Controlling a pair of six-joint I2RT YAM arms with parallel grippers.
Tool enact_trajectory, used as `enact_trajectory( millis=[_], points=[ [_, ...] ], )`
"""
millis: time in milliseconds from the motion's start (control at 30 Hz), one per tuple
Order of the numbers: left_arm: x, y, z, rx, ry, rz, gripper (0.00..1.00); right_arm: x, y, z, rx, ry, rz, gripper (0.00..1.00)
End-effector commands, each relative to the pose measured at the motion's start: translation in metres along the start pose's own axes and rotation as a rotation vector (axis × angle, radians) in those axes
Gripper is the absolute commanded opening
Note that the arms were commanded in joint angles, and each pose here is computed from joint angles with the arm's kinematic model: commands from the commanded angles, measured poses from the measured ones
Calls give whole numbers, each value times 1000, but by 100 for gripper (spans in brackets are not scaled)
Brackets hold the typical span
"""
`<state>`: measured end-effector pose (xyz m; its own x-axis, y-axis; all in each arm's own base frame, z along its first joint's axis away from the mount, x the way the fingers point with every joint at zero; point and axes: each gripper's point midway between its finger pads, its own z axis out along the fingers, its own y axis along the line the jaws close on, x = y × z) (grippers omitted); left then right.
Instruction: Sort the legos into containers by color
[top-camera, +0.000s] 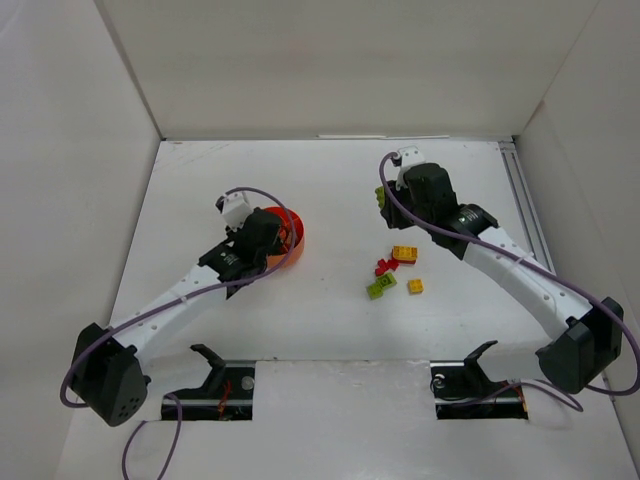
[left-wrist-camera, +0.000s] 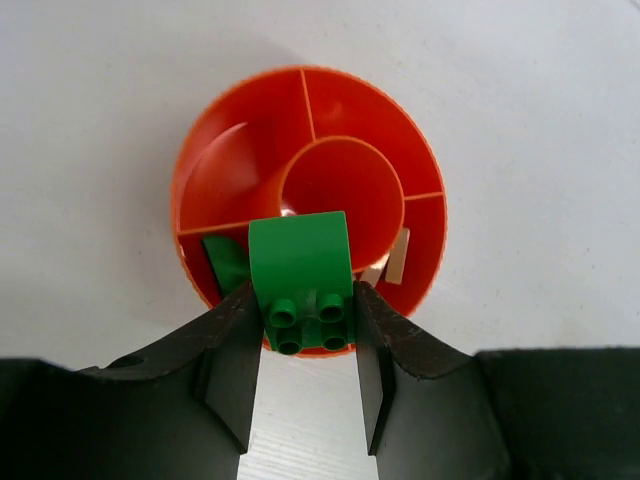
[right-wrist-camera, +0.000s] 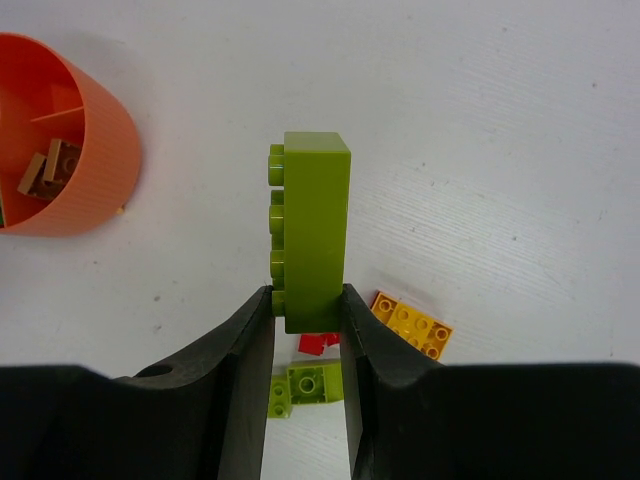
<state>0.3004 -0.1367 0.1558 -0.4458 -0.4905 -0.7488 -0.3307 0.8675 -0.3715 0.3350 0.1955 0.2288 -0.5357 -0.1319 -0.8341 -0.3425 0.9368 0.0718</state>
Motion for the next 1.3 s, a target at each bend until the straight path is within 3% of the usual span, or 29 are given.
enact_trajectory(
  millis=[0, 433, 933, 1200, 1233, 1267],
  points=[
    [-15, 10, -1, 2, -70, -11, 11, -18, -2, -12, -6, -60, -11, 0],
    [-8, 6, 10, 70, -76, -41, 16, -11, 4, 0, -32, -22, -26, 0],
    [-4, 8, 5, 70, -50, -60, 48, -6, 0, -1, -11, -5, -19, 1],
    [-6, 9, 2, 69, -47, -67, 49, -9, 7, 1, -49, -21, -27, 1],
    [-10, 9, 0, 63, -60, -70, 60, -4, 10, 2, -72, -8, -41, 1],
    [-14, 8, -4, 68, -64, -75, 79, -6, 13, 2, -92, -18, -55, 1]
  ],
)
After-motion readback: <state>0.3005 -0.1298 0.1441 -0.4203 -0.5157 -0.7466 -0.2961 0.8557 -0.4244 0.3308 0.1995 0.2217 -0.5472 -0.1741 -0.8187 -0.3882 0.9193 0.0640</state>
